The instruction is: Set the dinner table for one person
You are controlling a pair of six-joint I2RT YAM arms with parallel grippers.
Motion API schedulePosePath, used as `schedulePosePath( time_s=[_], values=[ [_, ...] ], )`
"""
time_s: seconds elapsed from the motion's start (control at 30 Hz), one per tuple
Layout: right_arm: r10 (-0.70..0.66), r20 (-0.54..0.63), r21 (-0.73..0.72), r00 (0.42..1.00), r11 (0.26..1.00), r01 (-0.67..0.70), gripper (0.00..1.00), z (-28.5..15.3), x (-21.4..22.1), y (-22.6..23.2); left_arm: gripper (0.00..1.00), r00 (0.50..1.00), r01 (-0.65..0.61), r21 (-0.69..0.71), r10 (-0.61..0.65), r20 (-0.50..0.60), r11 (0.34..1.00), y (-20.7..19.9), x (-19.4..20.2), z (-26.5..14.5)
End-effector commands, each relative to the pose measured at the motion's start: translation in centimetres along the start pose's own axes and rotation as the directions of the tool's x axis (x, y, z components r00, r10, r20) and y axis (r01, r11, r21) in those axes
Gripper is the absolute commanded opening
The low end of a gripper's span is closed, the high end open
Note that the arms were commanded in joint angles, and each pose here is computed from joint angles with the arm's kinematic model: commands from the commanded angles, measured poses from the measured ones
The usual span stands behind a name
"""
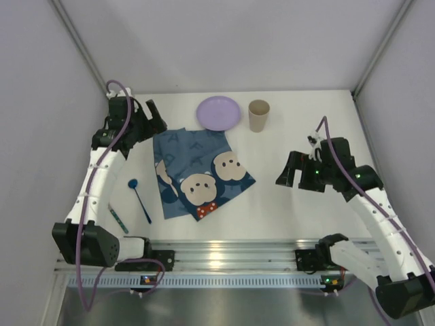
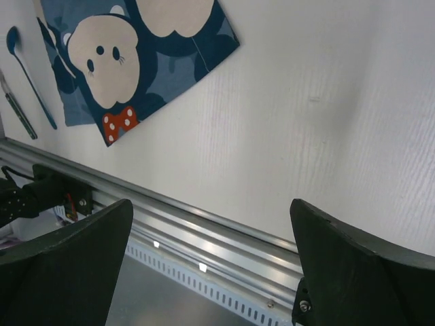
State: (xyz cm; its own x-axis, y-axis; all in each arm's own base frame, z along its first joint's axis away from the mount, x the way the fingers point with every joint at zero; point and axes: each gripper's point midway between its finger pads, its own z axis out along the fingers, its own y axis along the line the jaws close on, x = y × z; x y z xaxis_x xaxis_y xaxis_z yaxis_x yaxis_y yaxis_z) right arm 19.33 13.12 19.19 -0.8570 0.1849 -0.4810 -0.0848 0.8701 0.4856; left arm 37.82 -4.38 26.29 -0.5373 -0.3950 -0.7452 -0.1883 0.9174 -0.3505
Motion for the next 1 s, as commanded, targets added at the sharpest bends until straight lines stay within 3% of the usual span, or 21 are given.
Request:
schedulePosePath(
  time_s=[0.0, 0.17, 0.33, 0.67, 0.97],
  values=[
    [-0.017, -0.005, -0.097, 1.000, 0.995, 0.016, 1.00, 1.6, -1.1, 1.9, 0.99, 0.995, 0.065, 0.000, -0.065, -0.078, 0.998, 0.3, 2.7, -2.8],
    [-0.005, -0.067, -0.131, 0.998, 0.991, -0.004, 1.00, 4.9, -1.7, 2.2, 0.99, 0.956, 0.171, -0.014, -0.169, -0.239, 0.985, 1.8, 10.2, -3.6],
    [0.018, -0.140, -0.191, 0.990, 0.981, -0.044, 1.00, 9.6, -2.1, 2.8, 0.98, 0.937, 0.188, -0.049, -0.194, -0.292, 0.981, 3.6, 14.4, -5.6],
    [0.020, -0.233, -0.110, 0.972, 0.993, -0.047, 0.97, 18.8, -0.9, 1.6, 0.94, 0.918, 0.194, -0.025, -0.191, -0.347, 0.981, 3.7, 16.6, -7.4],
    [0.005, -0.250, -0.106, 0.968, 0.994, -0.033, 0.95, 23.7, -0.2, 3.6, 0.91, 0.909, 0.168, -0.029, -0.166, -0.383, 0.985, 4.0, 17.3, -8.1]
  ],
)
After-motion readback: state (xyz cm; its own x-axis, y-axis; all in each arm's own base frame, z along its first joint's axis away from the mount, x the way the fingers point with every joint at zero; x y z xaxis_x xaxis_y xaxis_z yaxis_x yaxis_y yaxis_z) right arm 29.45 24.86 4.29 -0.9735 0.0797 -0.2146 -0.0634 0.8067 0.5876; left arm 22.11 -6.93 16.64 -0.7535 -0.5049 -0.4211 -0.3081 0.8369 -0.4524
